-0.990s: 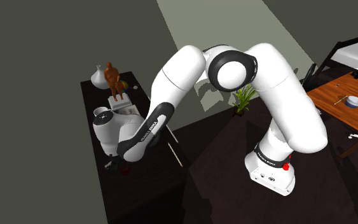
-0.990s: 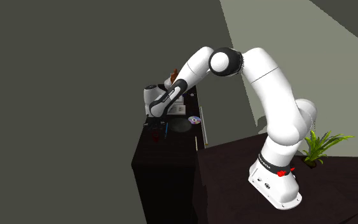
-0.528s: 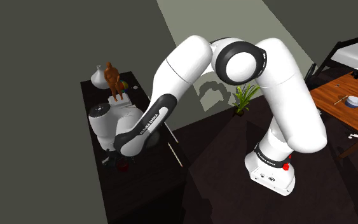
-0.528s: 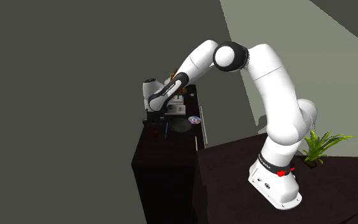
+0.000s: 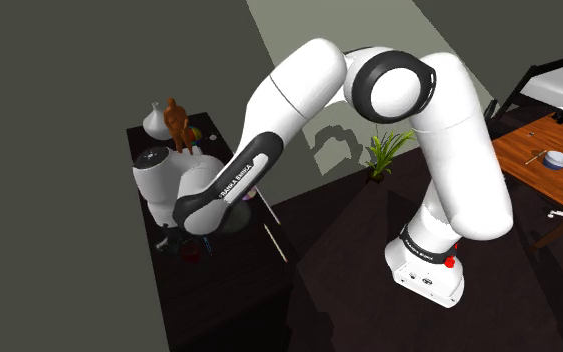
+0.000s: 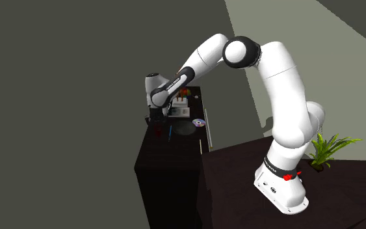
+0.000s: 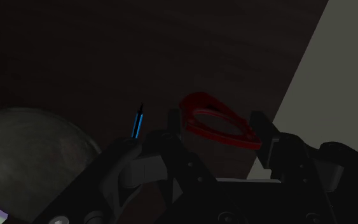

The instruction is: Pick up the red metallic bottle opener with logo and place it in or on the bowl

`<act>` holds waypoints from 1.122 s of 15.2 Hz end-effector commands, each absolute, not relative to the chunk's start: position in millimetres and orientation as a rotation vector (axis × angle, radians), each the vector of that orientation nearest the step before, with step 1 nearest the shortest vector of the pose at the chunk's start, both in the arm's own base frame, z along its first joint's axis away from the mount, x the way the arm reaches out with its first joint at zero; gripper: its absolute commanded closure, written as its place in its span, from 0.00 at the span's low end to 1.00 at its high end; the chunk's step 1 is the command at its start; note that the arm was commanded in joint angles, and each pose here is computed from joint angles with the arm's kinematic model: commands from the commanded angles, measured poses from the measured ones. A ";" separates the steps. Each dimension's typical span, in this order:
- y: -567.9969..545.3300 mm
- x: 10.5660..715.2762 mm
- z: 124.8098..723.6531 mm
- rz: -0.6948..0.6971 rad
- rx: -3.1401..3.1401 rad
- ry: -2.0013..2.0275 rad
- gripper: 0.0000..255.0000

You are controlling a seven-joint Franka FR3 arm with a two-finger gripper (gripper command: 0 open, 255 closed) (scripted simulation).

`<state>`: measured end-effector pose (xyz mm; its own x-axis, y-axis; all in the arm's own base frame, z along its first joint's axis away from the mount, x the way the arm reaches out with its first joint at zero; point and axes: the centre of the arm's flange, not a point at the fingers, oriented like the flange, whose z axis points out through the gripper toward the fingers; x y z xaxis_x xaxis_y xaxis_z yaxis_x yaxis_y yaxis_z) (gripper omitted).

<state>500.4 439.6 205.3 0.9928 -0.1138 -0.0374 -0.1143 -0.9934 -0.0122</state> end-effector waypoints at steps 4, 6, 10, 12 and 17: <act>440.0 500.4 232.9 0.058 -3.122 0.179 1.00; 428.3 506.3 234.8 0.058 -3.122 0.179 1.00; 381.5 530.0 241.2 0.058 -3.122 0.179 1.00; 358.2 541.9 244.5 0.058 -3.122 0.179 1.00; 299.7 571.5 252.5 0.058 -3.122 0.179 1.00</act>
